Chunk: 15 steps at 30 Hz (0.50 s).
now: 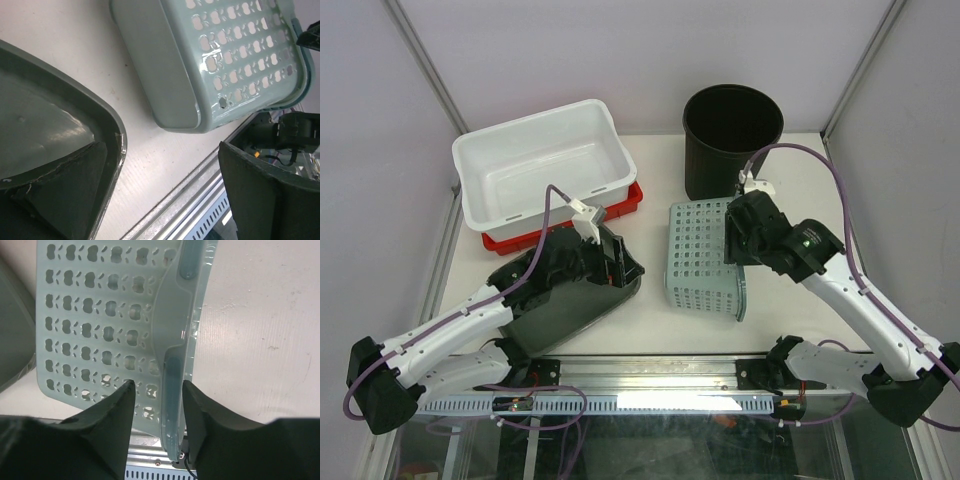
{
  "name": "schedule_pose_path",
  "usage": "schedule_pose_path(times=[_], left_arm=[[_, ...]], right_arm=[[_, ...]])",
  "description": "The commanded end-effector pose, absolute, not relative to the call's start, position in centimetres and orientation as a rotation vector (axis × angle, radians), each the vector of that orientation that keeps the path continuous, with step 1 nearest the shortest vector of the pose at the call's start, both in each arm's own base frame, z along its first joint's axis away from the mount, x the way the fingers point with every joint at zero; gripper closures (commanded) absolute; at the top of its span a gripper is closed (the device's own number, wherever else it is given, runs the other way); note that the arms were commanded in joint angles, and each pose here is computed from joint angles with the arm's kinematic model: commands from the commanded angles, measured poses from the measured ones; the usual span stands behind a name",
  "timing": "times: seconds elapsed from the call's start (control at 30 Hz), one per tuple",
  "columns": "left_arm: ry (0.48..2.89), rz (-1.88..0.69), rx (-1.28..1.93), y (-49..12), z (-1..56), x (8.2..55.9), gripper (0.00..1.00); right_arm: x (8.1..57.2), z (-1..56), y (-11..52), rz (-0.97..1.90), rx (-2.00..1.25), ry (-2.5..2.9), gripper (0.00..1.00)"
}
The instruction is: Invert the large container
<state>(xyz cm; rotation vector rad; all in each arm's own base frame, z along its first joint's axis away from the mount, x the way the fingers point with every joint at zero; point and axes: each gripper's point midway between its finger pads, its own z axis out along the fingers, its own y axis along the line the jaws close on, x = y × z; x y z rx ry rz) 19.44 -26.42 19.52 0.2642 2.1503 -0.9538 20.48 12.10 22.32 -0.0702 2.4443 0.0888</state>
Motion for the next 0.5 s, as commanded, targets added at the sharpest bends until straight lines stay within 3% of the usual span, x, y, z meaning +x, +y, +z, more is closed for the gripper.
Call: schedule_pose_path(times=[0.0, 0.2, 0.33, 0.47], left_arm=[[2.037, -1.162, 0.358, -29.1, 22.7, 18.2, 0.01], [2.048, -1.25, 0.396, -30.7, 22.1, 17.7, 0.02], [2.059, -1.304, 0.392, -31.4, 20.9, 17.5, 0.05], [2.059, -1.356, 0.387, -31.9, 20.3, 17.1, 0.09]], right_arm=[[21.1, 22.8, 11.7, 0.071, -0.014, 2.393, 0.59], [21.0, 21.8, 11.6, 0.045, -0.03, 2.419, 0.62], [20.8, 21.5, 11.4, 0.059, -0.008, 2.405, 0.75], [20.6, 21.5, 11.2, 0.078, 0.003, 2.389, 0.77]])
